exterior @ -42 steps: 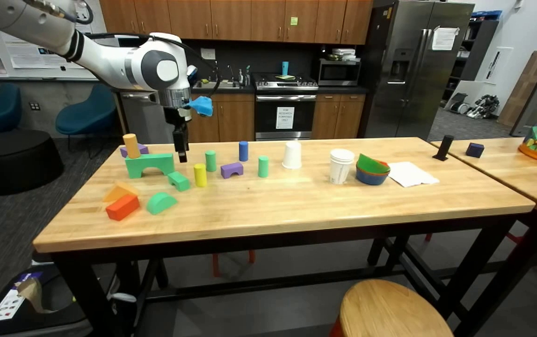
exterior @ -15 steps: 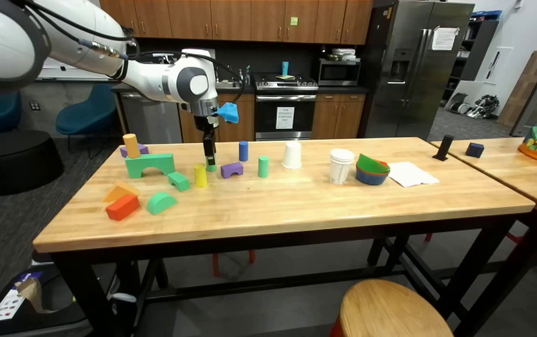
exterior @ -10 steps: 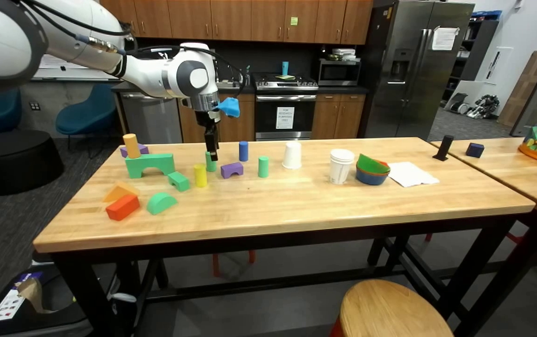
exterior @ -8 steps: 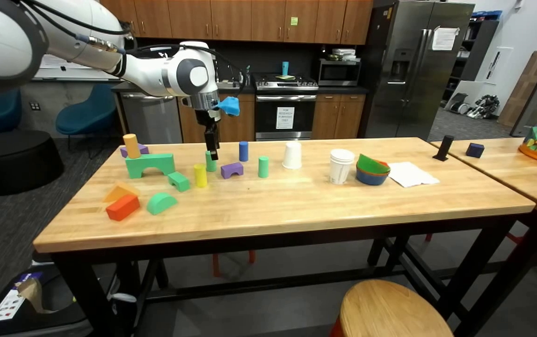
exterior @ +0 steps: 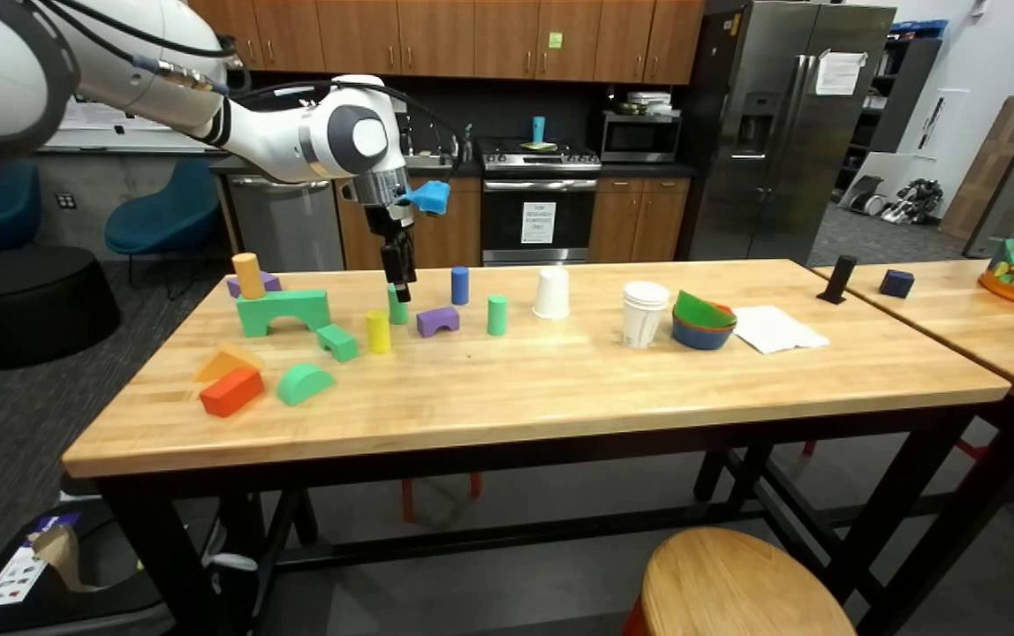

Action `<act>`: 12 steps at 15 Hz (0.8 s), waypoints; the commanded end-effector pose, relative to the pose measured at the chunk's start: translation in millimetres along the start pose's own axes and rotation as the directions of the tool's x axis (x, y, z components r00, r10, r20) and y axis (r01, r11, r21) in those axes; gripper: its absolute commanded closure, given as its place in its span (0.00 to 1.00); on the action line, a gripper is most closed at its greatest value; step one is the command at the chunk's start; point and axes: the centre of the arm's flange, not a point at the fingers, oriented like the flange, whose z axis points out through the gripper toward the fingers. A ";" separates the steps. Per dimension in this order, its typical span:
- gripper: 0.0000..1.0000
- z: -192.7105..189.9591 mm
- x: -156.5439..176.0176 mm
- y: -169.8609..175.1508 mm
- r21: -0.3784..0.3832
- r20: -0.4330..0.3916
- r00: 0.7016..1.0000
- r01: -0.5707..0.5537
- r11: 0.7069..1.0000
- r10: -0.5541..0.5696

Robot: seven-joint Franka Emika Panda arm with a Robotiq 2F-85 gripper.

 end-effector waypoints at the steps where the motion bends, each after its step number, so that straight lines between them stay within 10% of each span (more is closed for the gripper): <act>1: 0.00 -15.1 12.1 -30.0 0.037 0.010 1.000 -0.018 0.999 0.018; 12: 0.00 -9.4 24.0 -45.8 0.052 -0.031 1.000 0.000 0.999 0.002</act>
